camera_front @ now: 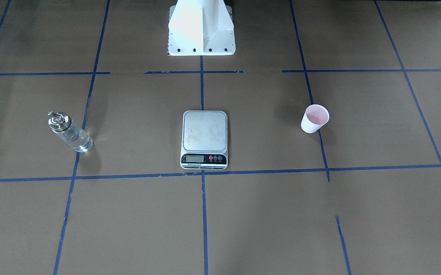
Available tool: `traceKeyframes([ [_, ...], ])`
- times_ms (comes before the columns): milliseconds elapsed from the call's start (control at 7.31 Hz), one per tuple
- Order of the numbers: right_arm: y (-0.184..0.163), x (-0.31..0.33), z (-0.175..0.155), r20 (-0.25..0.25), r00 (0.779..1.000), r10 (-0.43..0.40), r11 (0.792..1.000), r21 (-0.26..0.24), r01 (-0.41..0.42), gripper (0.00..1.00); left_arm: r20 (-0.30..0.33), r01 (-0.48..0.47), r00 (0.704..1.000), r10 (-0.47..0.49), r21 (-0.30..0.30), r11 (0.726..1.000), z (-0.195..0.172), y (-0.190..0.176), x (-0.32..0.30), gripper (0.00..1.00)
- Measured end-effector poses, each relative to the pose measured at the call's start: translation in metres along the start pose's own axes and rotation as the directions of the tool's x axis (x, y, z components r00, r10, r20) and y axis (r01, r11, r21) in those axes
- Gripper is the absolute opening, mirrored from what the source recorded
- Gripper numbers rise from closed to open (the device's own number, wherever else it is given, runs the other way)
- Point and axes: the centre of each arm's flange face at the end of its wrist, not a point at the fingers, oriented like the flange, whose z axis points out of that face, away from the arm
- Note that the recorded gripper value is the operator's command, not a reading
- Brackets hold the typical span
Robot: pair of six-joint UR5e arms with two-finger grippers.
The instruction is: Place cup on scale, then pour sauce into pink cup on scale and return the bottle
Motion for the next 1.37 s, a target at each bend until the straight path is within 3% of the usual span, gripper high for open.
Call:
traceKeyframes([
  [274, 0.000, 0.000, 0.000, -0.001, 1.000, -0.001, 1.000, 0.000, 0.001, 1.00, -0.040, 0.013, 0.999, -0.014, -0.015, 1.000, 0.013, -0.021, 0.035, 1.00],
  [821, 0.000, -0.001, -0.001, -0.008, 1.000, -0.005, 1.000, 0.003, 0.005, 1.00, -0.096, 0.254, 0.961, -0.258, -0.051, 0.966, 0.059, -0.021, 0.113, 1.00],
  [1368, -0.003, -0.006, -0.005, -0.006, 1.000, -0.013, 1.000, 0.011, 0.013, 1.00, -0.072, 0.490, 0.867, -0.493, -0.053, 0.870, 0.127, -0.010, 0.202, 1.00],
])
